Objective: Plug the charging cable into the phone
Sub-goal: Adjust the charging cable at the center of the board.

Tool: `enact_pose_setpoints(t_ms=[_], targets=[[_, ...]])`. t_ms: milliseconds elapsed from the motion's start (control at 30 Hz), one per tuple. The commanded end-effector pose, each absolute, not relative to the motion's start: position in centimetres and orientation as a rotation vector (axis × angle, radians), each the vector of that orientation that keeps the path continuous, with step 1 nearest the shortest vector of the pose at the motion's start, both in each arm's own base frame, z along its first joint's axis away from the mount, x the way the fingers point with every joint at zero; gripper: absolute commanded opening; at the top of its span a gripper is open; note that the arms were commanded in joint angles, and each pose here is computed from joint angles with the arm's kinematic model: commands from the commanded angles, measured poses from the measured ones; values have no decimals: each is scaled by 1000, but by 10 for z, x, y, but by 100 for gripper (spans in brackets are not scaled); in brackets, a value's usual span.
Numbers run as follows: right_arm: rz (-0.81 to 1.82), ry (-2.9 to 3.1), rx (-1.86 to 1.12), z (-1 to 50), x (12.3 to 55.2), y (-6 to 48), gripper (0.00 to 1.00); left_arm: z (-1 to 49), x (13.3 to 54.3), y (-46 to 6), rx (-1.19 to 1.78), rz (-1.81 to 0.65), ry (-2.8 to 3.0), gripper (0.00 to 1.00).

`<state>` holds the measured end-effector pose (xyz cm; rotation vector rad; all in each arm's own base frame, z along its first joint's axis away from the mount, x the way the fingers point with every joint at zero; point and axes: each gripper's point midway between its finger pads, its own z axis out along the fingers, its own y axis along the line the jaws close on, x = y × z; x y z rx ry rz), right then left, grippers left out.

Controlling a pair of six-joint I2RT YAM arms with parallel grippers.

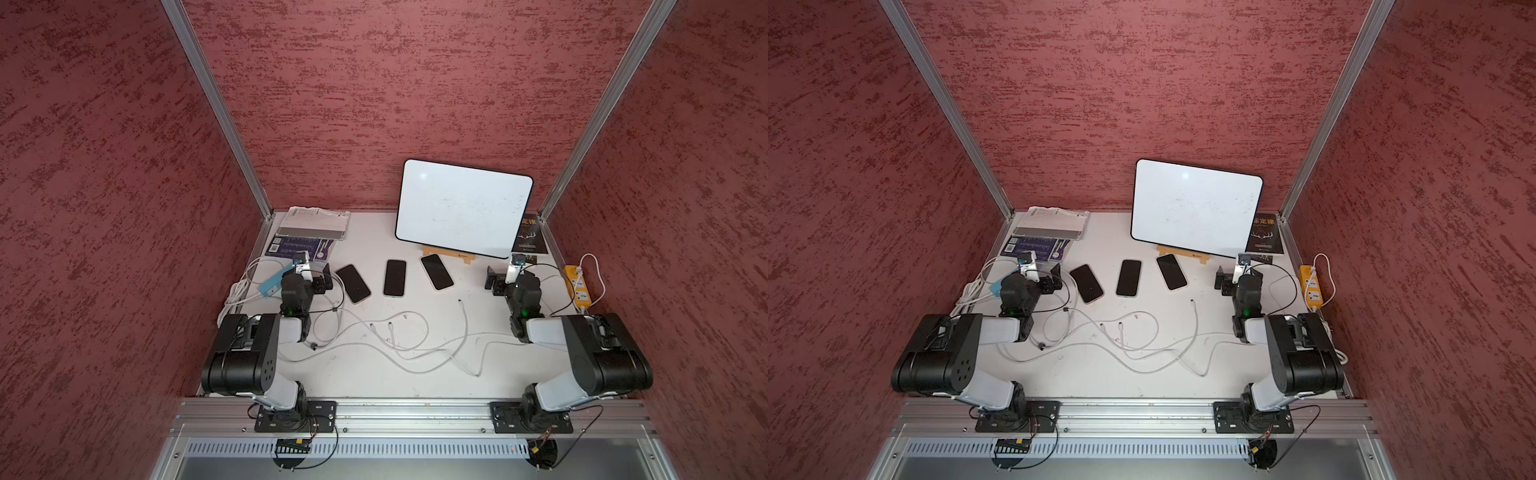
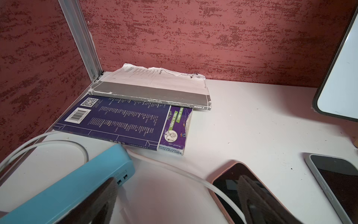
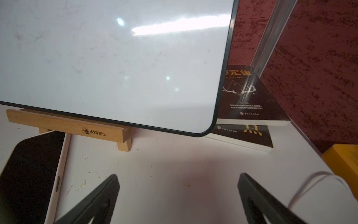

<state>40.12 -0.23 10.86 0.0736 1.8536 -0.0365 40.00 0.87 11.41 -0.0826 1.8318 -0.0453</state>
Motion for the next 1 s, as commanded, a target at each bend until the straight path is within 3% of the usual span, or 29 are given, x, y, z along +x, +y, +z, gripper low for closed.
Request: enact_pose_setpoints(t_ms=[0, 400, 600, 667, 767, 967], targets=[[-26, 1836, 74, 115, 404, -2, 99, 117, 401, 8, -83, -59, 1828, 100], [-27, 1835, 75, 116, 404, -2, 99, 117, 401, 9, -88, -50, 1826, 100], [-27, 1835, 75, 116, 404, -2, 99, 155, 373, 27, -238, 126, 1699, 100], [-26, 1835, 74, 116, 404, -2, 99, 169, 354, 50, -467, 125, 1712, 100], [-24, 1836, 76, 116, 404, -2, 99, 162, 319, 97, -956, 64, 1689, 100], [-21, 1833, 67, 118, 406, -1, 99, 143, 350, 55, -882, -293, 1915, 100]])
